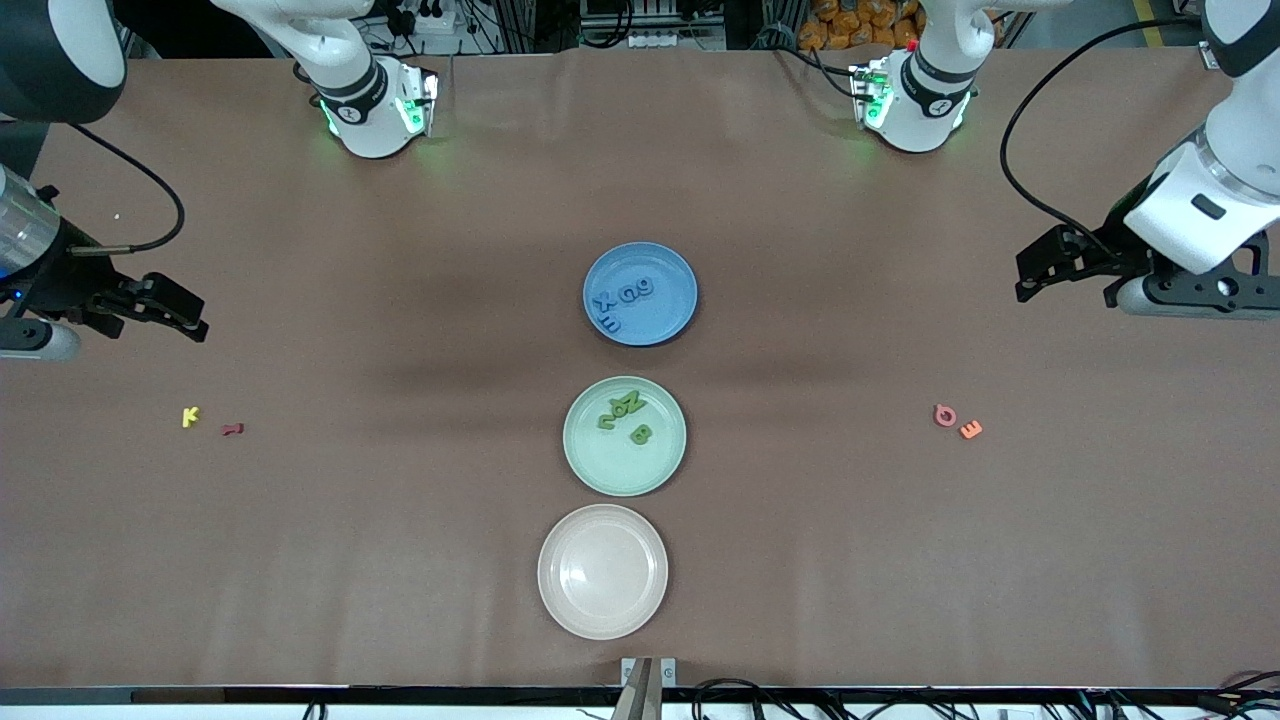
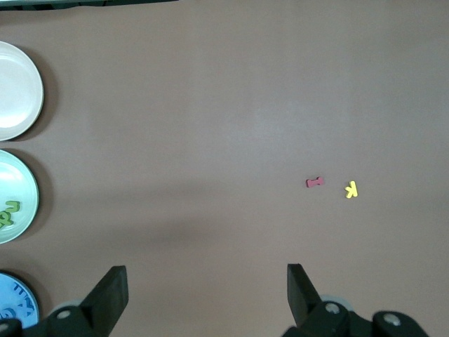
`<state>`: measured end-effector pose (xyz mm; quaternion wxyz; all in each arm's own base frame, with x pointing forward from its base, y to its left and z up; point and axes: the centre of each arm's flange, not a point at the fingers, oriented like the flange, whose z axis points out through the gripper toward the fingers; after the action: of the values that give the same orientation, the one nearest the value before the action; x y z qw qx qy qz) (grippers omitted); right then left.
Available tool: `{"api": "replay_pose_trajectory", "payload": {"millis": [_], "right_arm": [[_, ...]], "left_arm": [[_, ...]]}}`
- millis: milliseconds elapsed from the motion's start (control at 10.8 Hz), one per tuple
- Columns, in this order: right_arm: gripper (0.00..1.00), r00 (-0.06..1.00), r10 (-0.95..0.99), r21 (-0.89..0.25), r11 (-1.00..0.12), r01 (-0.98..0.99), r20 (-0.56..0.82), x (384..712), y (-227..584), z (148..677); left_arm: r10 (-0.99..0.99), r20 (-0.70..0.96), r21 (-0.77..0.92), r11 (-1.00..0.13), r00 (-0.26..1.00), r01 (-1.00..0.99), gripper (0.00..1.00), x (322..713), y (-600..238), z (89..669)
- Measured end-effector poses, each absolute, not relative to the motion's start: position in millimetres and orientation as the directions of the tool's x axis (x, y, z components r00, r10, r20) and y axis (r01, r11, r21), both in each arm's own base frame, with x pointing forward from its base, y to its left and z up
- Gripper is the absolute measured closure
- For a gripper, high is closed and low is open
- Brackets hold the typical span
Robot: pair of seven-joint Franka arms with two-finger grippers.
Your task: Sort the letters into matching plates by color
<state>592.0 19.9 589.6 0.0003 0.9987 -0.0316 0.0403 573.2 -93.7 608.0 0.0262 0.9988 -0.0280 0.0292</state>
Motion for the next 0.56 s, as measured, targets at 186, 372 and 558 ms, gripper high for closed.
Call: {"api": "replay_pose_trajectory", "payload": {"millis": [186, 372, 558], "right_arm": [[0.00, 0.995, -0.063, -0.002, -0.998, -0.063, 0.081, 591.9, 19.8, 589.6], [0.00, 0.995, -0.063, -0.002, -0.998, -0.063, 0.081, 591.9, 20.0, 589.7], [0.00, 0.995, -0.063, -0.002, -0.998, -0.063, 0.080, 591.9, 20.0, 589.6]], "left_arm": [[-0.057, 0.062, 0.051, -0.997, 0.996, -0.060, 0.00, 577.3, -92.3, 608.0], [-0.053, 0.072, 0.052, -0.997, 0.996, -0.057, 0.00, 576.3, -90.3, 615.3], [-0.046, 0.086, 0.052, -0.997, 0.995, -0.051, 0.00, 574.3, -85.7, 623.9]]}}
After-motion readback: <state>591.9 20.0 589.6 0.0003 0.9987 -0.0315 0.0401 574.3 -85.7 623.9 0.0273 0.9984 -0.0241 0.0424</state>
